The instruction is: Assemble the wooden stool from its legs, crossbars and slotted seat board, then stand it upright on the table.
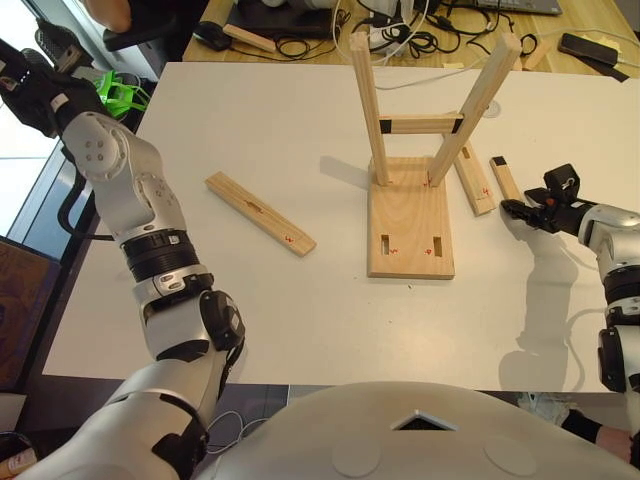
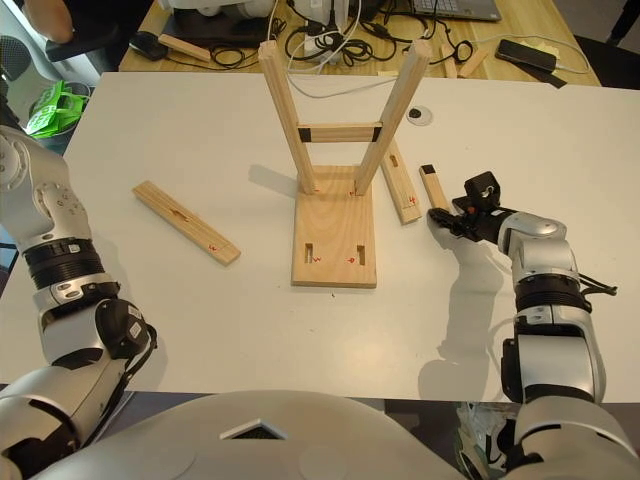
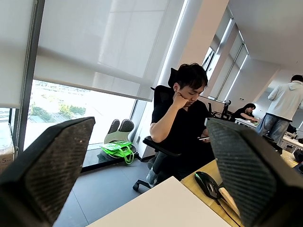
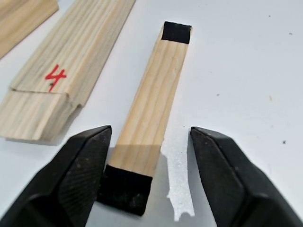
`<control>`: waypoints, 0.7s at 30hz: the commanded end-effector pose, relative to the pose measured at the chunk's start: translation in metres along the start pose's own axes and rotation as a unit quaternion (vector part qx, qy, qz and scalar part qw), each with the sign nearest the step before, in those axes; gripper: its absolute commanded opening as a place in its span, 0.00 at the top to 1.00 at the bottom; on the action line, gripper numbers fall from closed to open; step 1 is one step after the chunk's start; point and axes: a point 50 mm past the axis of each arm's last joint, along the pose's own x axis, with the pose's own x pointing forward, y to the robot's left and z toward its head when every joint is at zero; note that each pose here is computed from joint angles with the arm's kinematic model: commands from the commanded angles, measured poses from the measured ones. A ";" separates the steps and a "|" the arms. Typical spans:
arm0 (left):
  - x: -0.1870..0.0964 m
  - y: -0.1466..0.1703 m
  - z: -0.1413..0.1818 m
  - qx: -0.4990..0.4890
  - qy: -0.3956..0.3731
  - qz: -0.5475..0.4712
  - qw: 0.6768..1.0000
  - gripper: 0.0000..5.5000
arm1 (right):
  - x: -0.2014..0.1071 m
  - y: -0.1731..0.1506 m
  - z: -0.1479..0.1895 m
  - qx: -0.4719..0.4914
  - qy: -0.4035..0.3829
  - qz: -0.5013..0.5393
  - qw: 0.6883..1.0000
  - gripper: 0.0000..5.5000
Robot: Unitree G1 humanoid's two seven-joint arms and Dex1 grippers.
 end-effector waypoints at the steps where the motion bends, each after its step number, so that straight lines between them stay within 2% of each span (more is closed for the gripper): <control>1: 0.007 -0.011 0.011 -0.021 -0.022 -0.019 0.999 0.22 | -0.007 0.009 -0.099 0.059 0.207 -0.053 0.975 0.47; 7: 0.010 -0.012 0.013 -0.029 -0.026 -0.015 0.999 0.22 | -0.002 0.005 -0.086 0.049 0.180 -0.062 0.980 0.47; 11: 0.009 -0.012 0.012 -0.030 -0.026 -0.012 0.999 0.22 | 0.002 0.006 -0.074 0.043 0.145 -0.049 0.987 0.51; 14: 0.009 -0.010 0.010 -0.027 -0.025 -0.010 0.999 0.22 | 0.004 0.006 -0.063 0.040 0.110 -0.036 0.993 0.58; 18: 0.009 -0.007 0.011 -0.023 -0.025 -0.007 0.999 0.22 | -0.002 -0.008 -0.033 0.048 0.023 -0.066 0.996 0.70; 21: 0.007 -0.006 0.009 -0.021 -0.024 -0.004 0.999 0.22 | -0.005 -0.011 -0.020 0.043 -0.003 -0.071 0.997 0.76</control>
